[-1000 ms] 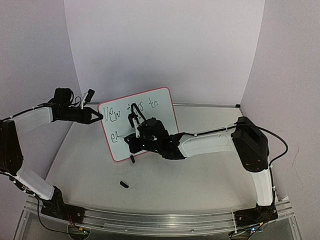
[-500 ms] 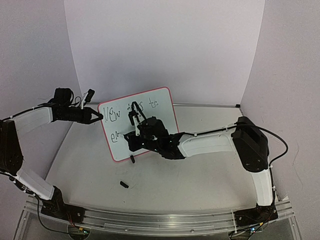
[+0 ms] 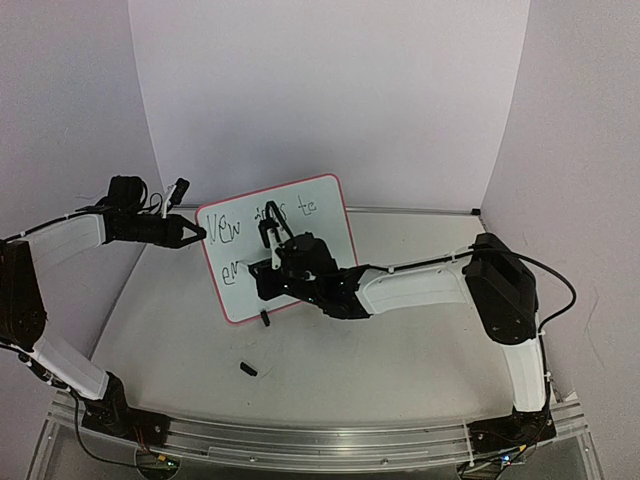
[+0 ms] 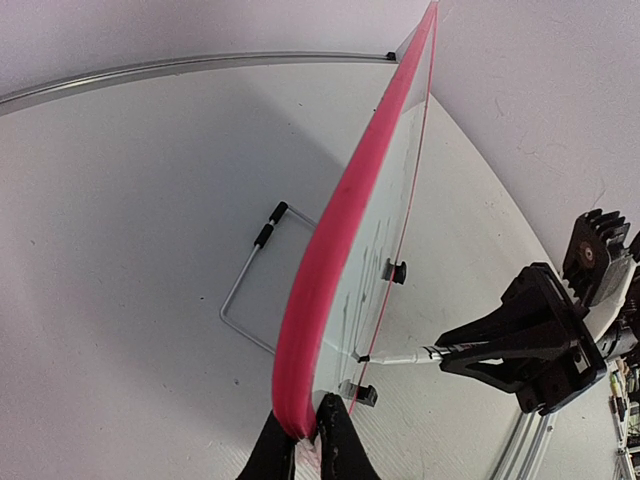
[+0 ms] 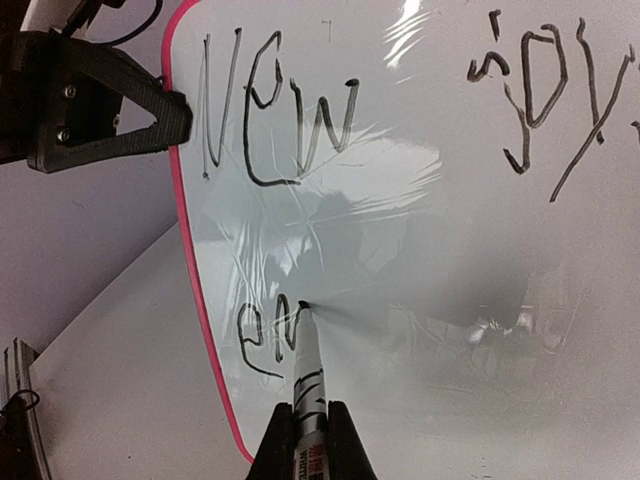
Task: Write a sentence on the whiteboard
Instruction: Write on the whiteboard with the whiteboard marker without the cap.
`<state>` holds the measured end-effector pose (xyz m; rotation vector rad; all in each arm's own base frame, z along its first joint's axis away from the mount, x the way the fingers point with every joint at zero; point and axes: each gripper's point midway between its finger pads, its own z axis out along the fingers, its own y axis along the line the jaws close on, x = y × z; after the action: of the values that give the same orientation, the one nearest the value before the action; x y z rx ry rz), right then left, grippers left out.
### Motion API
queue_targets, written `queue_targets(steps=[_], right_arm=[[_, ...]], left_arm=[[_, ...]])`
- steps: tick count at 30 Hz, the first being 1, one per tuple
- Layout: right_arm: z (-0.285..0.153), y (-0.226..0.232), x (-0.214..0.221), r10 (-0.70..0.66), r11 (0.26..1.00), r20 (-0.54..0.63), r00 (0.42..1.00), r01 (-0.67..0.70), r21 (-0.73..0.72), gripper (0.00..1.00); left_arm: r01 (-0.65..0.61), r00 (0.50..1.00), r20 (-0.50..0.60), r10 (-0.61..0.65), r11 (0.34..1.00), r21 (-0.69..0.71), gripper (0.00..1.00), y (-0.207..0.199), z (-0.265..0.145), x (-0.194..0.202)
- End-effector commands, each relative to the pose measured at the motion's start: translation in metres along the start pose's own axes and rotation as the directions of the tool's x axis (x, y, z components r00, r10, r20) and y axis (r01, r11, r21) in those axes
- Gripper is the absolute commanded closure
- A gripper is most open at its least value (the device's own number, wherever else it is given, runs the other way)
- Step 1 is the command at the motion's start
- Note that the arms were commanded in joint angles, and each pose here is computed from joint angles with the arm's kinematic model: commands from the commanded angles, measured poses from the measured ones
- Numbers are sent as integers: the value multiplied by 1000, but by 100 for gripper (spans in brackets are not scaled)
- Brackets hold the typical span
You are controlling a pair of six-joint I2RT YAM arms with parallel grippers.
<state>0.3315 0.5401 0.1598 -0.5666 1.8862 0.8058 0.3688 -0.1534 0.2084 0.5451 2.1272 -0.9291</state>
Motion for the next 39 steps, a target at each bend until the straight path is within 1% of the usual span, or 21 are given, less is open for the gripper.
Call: queue_targets(steps=[1,27,39], right_arm=[[-12,-26,-35,19,995,93,995,-28,96,100],[-14,-35,23,64,995,-37,997,-61,81,100],[-17,-29,23,61,997,-50,997,-58,51,100]], left_arm=[[12,999,-51,-16,997,-78,100,13,5,10],[13,998,-56,-18,997,-76,100,14,7,11],[11,998,-56,-15,997,-77,100,13,6,11]])
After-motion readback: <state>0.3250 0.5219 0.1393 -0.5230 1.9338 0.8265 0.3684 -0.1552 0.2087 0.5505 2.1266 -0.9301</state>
